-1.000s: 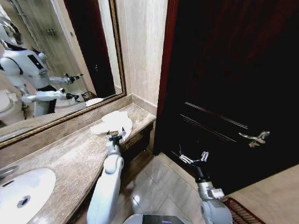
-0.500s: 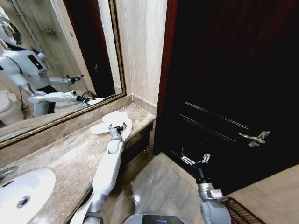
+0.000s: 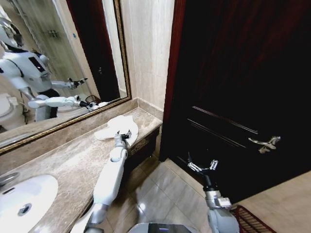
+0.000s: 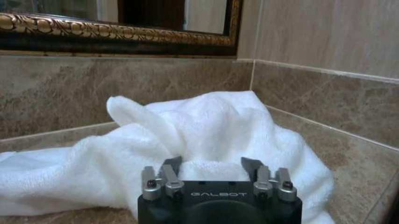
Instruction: Discard the used towel into the hamper.
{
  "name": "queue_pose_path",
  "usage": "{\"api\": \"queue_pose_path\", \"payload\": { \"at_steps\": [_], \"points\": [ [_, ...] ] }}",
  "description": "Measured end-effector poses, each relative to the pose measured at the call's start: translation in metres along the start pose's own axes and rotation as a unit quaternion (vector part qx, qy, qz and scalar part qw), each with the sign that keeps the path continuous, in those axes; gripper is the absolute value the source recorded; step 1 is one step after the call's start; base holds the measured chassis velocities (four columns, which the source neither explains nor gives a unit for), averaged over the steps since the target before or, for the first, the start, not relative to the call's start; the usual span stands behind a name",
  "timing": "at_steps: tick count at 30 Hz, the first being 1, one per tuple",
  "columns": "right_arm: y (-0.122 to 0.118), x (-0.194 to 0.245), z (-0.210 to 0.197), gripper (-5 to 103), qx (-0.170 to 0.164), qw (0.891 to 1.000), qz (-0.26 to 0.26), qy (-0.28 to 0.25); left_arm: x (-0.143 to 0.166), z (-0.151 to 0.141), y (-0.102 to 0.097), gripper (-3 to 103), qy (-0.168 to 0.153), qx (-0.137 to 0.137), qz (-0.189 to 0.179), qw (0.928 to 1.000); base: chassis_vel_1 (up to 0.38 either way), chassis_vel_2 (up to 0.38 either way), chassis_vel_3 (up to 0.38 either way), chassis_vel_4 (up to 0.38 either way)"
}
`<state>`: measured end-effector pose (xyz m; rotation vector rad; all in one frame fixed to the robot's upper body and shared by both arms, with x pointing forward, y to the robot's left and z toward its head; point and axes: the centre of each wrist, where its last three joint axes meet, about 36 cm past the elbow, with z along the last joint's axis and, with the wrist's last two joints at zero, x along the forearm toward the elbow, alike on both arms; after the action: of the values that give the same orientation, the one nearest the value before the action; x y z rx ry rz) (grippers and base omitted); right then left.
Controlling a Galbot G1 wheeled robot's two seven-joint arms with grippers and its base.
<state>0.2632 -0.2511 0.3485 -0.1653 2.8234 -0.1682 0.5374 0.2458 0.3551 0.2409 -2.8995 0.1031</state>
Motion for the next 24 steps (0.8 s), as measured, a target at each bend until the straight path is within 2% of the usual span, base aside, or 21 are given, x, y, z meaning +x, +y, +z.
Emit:
{"api": "queue_pose_path", "payload": {
  "at_steps": [1, 2, 4, 5, 8, 13, 15, 16, 18, 21, 24],
  "points": [
    [0.0, 0.0, 0.0, 100, -0.001, 1.0, 0.0, 0.0, 0.001, 0.001, 0.0, 57, -0.001, 0.0, 0.0, 1.0, 0.0, 0.0, 0.0, 0.0],
    [0.001, 0.0, 0.0, 100, -0.001, 1.0, 0.0, -0.001, 0.001, 0.001, 0.001, 57, -0.002, 0.0, 0.0, 1.0, 0.0, 0.0, 0.0, 0.0],
    [0.002, -0.001, 0.0, 100, -0.002, 1.0, -0.001, -0.001, 0.002, 0.003, 0.002, 46, -0.003, -0.001, 0.0, 1.0, 0.0, 0.0, 0.0, 0.0],
    [0.002, -0.001, 0.0, 100, -0.002, 1.0, -0.001, -0.001, 0.002, 0.003, 0.002, 46, -0.003, -0.001, 0.0, 1.0, 0.0, 0.0, 0.0, 0.0],
    [0.003, -0.001, -0.001, 100, -0.003, 1.0, -0.001, -0.003, 0.004, 0.004, 0.003, 30, -0.006, -0.001, 0.002, 1.0, 0.0, 0.0, 0.0, 0.0],
    [0.003, 0.0, -0.001, 100, -0.004, 1.0, -0.001, -0.003, 0.005, 0.006, 0.004, 20, -0.01, 0.001, 0.002, 0.9999, 0.0, 0.0, 0.0, 0.0],
    [0.003, 0.001, -0.001, 100, -0.003, 1.0, -0.001, -0.005, 0.006, 0.007, 0.004, 9, -0.015, 0.003, 0.004, 0.9999, 0.0, 0.0, 0.0, 0.0],
    [0.003, 0.001, -0.001, 100, -0.003, 1.0, -0.001, -0.005, 0.006, 0.007, 0.004, 9, -0.015, 0.003, 0.004, 0.9999, 0.0, 0.0, 0.0, 0.0],
    [0.003, 0.001, -0.001, 100, -0.003, 1.0, -0.001, -0.005, 0.008, 0.007, 0.004, 3, -0.022, 0.006, 0.009, 0.9997, 0.0, 0.0, 0.0, 0.0],
    [0.003, 0.001, -0.001, 100, -0.003, 1.0, -0.001, -0.005, 0.009, 0.007, 0.004, 2, -0.031, 0.009, 0.014, 0.9994, 0.0, 0.0, 0.0, 0.0],
    [0.004, 0.003, -0.001, 100, -0.003, 1.0, 0.0, -0.004, 0.016, 0.007, 0.007, 2, -0.054, 0.01, 0.025, 0.9982, 0.0, 0.0, 0.0, 0.0]
  ]
}}
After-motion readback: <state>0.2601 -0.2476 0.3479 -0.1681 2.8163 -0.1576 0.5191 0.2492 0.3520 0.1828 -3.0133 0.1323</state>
